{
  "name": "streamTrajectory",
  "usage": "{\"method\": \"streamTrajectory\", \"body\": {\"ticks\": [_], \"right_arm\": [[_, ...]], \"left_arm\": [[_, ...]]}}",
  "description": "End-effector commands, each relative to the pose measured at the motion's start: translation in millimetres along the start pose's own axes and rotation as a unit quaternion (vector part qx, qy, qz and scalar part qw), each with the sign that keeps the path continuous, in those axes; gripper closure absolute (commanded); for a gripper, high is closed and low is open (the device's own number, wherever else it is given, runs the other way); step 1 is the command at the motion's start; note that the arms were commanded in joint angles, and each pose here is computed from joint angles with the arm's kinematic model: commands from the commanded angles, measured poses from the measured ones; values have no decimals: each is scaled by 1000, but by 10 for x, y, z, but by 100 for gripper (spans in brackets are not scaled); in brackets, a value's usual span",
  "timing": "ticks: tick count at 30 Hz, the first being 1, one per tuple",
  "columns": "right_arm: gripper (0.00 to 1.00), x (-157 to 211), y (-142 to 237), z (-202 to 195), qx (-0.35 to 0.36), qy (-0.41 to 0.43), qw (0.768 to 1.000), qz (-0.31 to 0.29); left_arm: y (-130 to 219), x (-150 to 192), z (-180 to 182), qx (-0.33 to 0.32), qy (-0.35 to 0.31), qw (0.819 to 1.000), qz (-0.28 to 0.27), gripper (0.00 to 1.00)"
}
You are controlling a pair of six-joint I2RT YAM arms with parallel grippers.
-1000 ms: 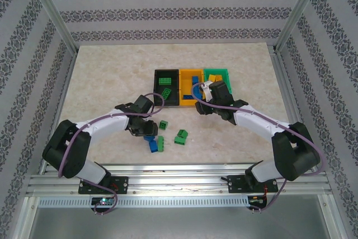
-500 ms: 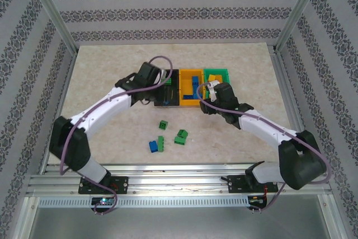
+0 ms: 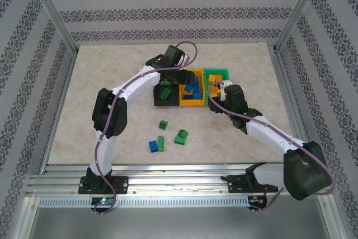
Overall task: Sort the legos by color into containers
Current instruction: Place the lego in the container, then pick up the lego from the middle-left of the table.
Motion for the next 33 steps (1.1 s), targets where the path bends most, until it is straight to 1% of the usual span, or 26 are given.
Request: {"method": "streamTrajectory", "body": {"ticks": [1, 6, 10, 13, 18, 22, 25, 27, 30, 33], "right_arm": [[44, -21, 20, 20, -8, -11, 1000, -13], [44, 0, -17, 29, -10, -11, 1000, -7], [44, 22, -51, 36, -12, -10, 1000, -2], [44, 33, -61, 50, -15, -9, 1000, -2], [44, 37, -65, 78, -18, -6, 1000, -7], [44, 57, -84, 101, -17, 0, 1000, -5], [44, 63, -107, 115, -17, 3, 1000, -3], [44, 75, -121, 126, -17, 5, 1000, 0], [43, 84, -138, 149, -17, 9, 1000, 2], [44, 93, -151, 173, -16, 18, 1000, 5]], "left_arm": [[148, 17, -118, -14, -29, 999, 11, 32], [490, 135, -183, -16, -39, 999, -15, 32], [744, 450, -186, -14, -45, 999, -6, 32], [925, 822, -119, -21, -41, 999, 18, 31], [1217, 1560, -10, -26, -26, 997, 67, 32], [1313, 2083, 29, -27, 14, 994, 109, 32], [1310, 2386, 14, -21, 42, 990, 132, 32], [1327, 2536, 47, -29, 60, 987, 144, 32], [1365, 2691, 145, -56, 94, 984, 140, 32], [1279, 2842, 149, -38, 148, 980, 129, 32]]}}
Point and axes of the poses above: each hand's point on the last joint's axis, 136 mm out from that joint toward the fingers, its own y axis back along the fingers, its own z axis along the line the jaws close on, x = y × z, the point moved 5 cm from there along y, back along the fingers, and after that the axes turned 6 degrees about -y, right-handed, at the moved point
